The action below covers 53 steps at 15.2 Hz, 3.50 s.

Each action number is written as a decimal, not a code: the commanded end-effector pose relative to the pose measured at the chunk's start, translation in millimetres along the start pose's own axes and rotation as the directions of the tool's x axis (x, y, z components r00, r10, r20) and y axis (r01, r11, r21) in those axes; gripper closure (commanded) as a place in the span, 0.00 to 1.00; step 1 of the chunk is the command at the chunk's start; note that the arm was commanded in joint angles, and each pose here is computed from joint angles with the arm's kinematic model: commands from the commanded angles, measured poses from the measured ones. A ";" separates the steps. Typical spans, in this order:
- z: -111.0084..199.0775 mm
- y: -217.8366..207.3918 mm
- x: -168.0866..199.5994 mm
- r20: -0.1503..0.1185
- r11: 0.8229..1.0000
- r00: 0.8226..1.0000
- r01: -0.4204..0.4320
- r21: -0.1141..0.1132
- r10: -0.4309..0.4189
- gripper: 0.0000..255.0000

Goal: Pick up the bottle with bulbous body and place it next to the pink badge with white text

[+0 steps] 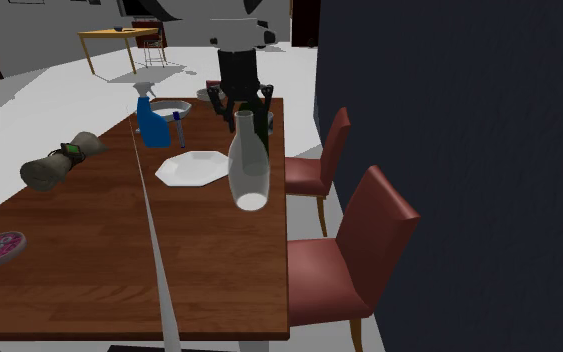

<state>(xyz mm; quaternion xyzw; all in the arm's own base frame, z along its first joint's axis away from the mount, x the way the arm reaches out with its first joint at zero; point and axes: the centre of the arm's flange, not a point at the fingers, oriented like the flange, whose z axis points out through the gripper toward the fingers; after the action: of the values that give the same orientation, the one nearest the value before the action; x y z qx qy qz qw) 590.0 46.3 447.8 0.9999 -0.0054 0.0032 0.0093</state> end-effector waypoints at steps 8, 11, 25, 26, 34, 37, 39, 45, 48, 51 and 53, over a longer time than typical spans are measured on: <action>-20.4 0.6 0.1 0.001 1.000 1.000 0.000 0.000 0.000 1.00; -36.2 0.9 0.2 0.001 1.000 1.000 0.000 0.000 0.000 1.00; -108.2 -36.3 -28.0 0.001 1.000 1.000 0.000 0.000 0.000 1.00; -113.9 -45.8 -35.2 0.001 1.000 1.000 0.000 0.000 0.000 1.00; -159.7 -121.9 -92.3 0.001 1.000 1.000 0.000 0.000 0.000 1.00; -176.9 -150.4 -113.7 0.001 1.000 1.000 0.000 0.000 0.000 1.00; -188.4 -169.5 -128.0 0.001 1.000 1.000 0.000 0.000 0.000 1.00; -222.7 -226.5 -170.8 0.001 1.000 1.000 0.000 0.000 0.000 1.00; -239.9 -255.1 -192.2 0.001 1.000 1.000 0.000 0.000 0.000 1.00; -257.1 -283.6 -213.7 0.001 1.000 1.000 0.000 0.000 0.000 1.00; -268.6 -302.6 -227.9 0.001 1.000 1.000 0.000 0.000 0.000 1.00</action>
<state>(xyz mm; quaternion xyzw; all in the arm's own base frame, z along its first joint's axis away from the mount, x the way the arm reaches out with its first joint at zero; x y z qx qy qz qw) 372.0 347.7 701.6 0.9999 -0.0046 0.0029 0.0095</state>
